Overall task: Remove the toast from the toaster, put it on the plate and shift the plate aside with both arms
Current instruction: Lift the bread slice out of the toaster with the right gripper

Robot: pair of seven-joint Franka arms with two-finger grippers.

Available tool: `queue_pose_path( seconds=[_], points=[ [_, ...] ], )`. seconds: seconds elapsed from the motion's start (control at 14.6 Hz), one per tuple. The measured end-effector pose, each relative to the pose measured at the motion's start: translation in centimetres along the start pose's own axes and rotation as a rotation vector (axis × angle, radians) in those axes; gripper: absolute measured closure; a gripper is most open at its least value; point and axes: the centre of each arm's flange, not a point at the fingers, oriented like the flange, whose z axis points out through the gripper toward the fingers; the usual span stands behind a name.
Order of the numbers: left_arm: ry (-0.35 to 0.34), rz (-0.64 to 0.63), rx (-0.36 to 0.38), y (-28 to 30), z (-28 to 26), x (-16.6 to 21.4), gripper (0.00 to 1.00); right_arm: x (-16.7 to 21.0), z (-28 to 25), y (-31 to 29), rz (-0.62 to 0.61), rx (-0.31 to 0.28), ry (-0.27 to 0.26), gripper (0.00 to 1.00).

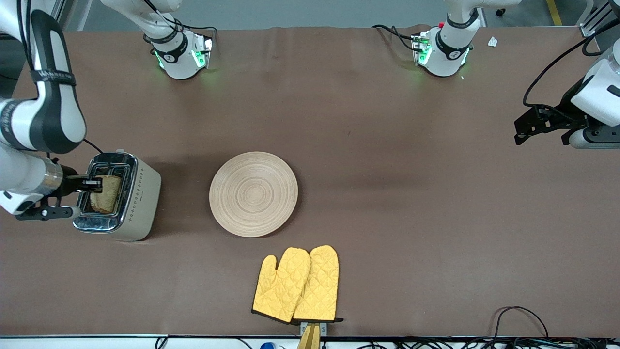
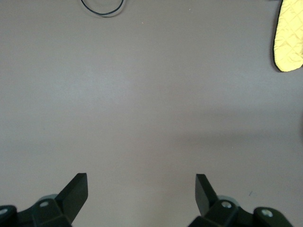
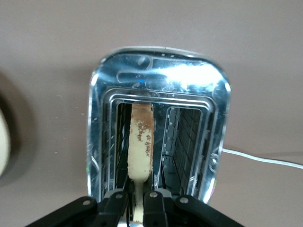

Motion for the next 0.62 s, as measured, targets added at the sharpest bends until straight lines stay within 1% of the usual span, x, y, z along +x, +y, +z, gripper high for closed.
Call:
queue_pose_path(
  seconds=[0.21, 0.27, 0.41, 0.48, 0.55, 0.62],
  points=[
    [0.000, 0.001, 0.000, 0.0, 0.0, 0.0, 0.00, -2.5, -7.8, -0.4, 0.009, 0.018, 0.043, 0.90],
    [0.000, 0.001, 0.000, 0.0, 0.0, 0.0, 0.00, -3.3, -9.8, -0.6, 0.014, 0.023, 0.043, 0.90],
    [0.000, 0.001, 0.000, 0.0, 0.0, 0.0, 0.00, -4.1, -11.8, -1.1, 0.026, 0.045, 0.043, 0.90],
    [0.000, 0.001, 0.000, 0.0, 0.0, 0.0, 0.00, -4.0, -12.1, -1.5, 0.035, 0.082, 0.050, 0.90],
    [0.000, 0.001, 0.000, 0.1, 0.0, 0.0, 0.00, -3.9, -12.1, -2.1, 0.048, 0.132, 0.053, 0.90],
    [0.000, 0.001, 0.000, 0.1, 0.0, 0.0, 0.00, -3.9, -12.1, -2.6, 0.057, 0.177, 0.046, 0.90]
  ],
)
